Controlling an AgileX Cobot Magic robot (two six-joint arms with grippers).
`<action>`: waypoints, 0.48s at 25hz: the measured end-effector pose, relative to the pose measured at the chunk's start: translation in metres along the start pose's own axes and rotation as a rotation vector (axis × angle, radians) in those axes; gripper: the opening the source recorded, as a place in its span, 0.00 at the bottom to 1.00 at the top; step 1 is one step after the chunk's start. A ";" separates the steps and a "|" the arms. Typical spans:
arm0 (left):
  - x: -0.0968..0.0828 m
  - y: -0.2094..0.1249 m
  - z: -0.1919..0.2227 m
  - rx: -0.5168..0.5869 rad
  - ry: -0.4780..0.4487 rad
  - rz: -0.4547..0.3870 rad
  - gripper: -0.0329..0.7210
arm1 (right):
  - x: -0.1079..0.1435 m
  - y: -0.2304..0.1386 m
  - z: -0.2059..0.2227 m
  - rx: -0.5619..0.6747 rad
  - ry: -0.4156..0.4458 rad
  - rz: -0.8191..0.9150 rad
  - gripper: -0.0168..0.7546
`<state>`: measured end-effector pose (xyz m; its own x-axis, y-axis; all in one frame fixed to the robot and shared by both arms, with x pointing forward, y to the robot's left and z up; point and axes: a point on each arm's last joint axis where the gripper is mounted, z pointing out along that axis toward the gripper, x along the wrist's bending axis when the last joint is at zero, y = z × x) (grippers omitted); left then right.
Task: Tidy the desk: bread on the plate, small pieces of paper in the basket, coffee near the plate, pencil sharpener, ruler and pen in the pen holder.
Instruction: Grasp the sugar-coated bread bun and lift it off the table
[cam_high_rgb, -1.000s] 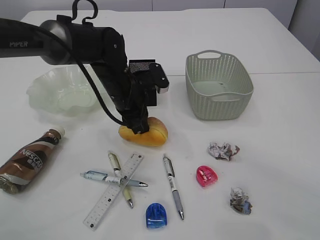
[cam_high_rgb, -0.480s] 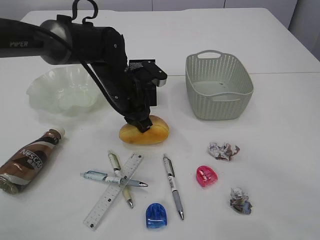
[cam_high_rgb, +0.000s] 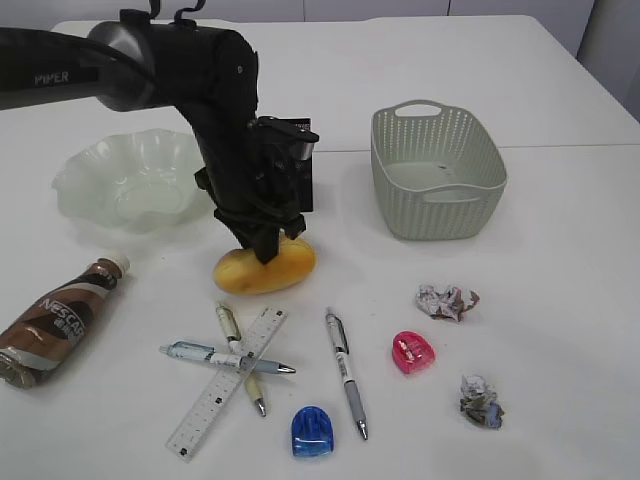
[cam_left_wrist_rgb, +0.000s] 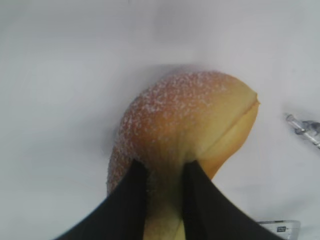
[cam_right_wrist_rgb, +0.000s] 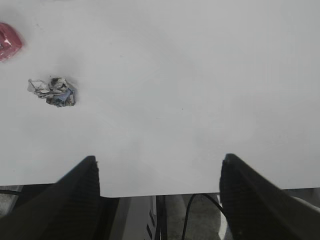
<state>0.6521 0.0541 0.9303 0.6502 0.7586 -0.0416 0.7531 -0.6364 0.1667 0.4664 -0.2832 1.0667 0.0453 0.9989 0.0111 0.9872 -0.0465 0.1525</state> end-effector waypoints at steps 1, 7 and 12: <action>0.001 -0.001 0.000 0.020 0.015 -0.041 0.22 | 0.000 0.000 0.000 0.000 0.000 0.000 0.73; 0.008 -0.004 -0.001 0.050 0.094 -0.162 0.22 | 0.000 0.000 0.000 0.000 0.000 0.000 0.73; 0.011 0.000 -0.014 0.062 0.121 -0.179 0.22 | 0.000 0.000 0.000 0.000 0.000 0.000 0.73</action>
<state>0.6579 0.0640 0.9435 0.4915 0.8691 0.0545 0.8627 -0.4945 0.1061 0.4664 -0.2832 1.0667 0.0453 0.9989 0.0111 0.9872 -0.0465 0.1525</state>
